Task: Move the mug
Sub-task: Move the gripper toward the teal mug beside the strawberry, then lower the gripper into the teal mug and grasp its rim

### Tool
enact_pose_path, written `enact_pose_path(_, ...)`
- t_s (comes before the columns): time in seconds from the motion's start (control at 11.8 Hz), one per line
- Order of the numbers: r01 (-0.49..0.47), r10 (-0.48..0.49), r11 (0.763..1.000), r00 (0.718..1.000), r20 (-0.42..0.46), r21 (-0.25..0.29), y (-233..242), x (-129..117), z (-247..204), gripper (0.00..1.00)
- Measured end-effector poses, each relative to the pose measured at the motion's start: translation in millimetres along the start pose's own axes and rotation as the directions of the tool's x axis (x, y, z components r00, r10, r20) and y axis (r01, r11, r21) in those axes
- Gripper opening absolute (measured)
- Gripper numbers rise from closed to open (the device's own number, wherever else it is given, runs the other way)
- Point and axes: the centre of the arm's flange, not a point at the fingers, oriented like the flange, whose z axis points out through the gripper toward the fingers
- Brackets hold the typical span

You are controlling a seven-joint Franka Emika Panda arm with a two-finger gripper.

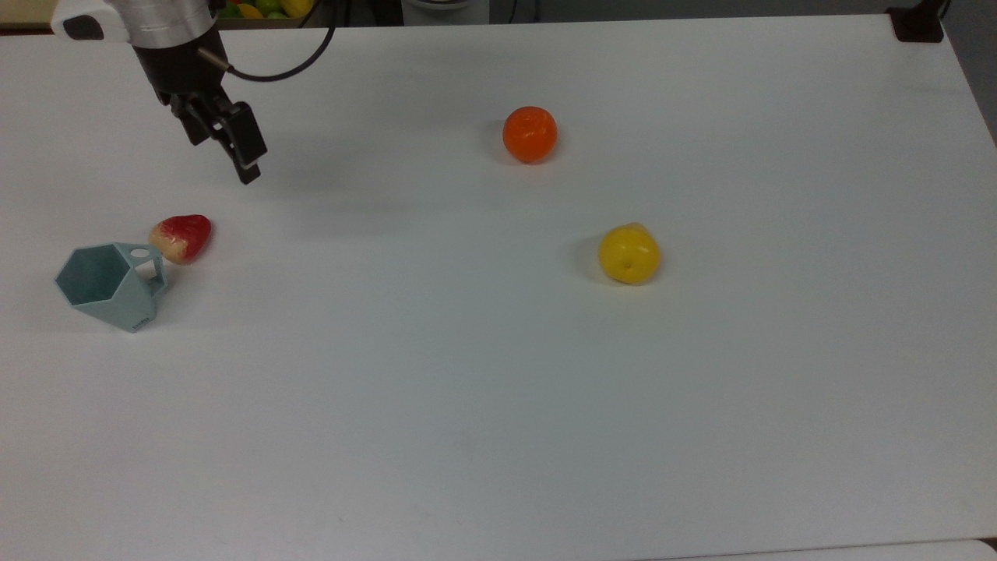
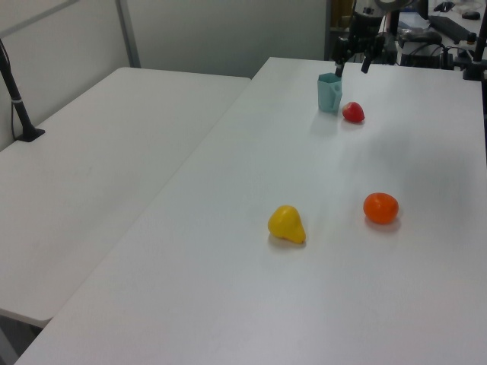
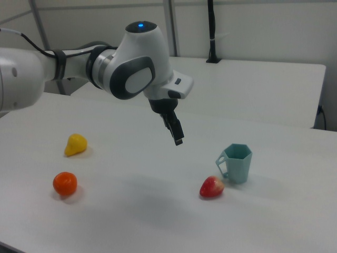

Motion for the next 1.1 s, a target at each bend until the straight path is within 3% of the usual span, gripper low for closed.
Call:
enact_pose_path(0.17,-0.076,0.077,0.997,0.996,-0.044,0.015,-2,9,17,0.94)
enact_pose_path(0.68,-0.102,0.094,0.994,0.982,-0.165,-0.039,36,43,76,0.93)
enact_pose_path(1.1,-0.136,0.123,0.989,0.973,-0.195,-0.052,61,56,93,0.83)
